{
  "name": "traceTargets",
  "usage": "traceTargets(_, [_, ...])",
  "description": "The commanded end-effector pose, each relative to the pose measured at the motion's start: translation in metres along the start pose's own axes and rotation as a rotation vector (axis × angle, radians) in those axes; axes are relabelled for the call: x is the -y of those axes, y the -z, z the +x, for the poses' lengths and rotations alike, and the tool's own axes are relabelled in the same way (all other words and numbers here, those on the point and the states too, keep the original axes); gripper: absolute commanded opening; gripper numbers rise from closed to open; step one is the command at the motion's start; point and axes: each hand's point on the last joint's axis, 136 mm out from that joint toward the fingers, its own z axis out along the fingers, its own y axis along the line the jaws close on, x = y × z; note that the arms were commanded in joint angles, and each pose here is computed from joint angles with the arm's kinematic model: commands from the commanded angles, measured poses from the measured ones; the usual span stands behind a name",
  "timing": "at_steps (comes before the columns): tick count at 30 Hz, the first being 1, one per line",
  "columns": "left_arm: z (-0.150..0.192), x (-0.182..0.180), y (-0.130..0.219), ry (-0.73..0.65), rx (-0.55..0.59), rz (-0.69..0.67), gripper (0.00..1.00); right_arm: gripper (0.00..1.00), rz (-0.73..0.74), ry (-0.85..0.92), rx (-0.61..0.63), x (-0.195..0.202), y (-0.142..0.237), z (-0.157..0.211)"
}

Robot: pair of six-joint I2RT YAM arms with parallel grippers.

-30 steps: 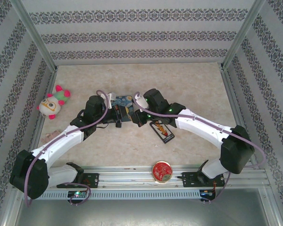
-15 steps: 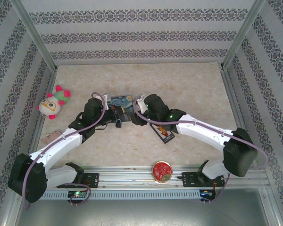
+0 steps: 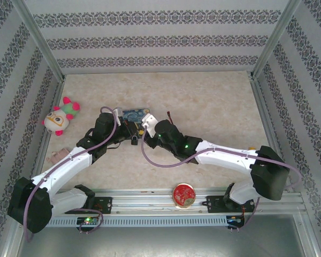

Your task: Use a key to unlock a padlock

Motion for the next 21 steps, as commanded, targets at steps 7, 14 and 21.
traceTargets(7, [-0.008,0.008,0.004,0.018,0.031,0.006,0.00,0.42,-0.022,0.090,-0.004,-0.018,-0.014,0.010])
traceTargets(14, [-0.007,0.009,0.003,0.023,0.028,0.015,0.00,0.45,-0.020,0.117,-0.025,-0.023,-0.023,0.015])
traceTargets(21, [-0.005,0.009,0.003,0.027,0.014,0.016,0.00,0.46,0.029,0.130,-0.040,-0.018,-0.035,0.017])
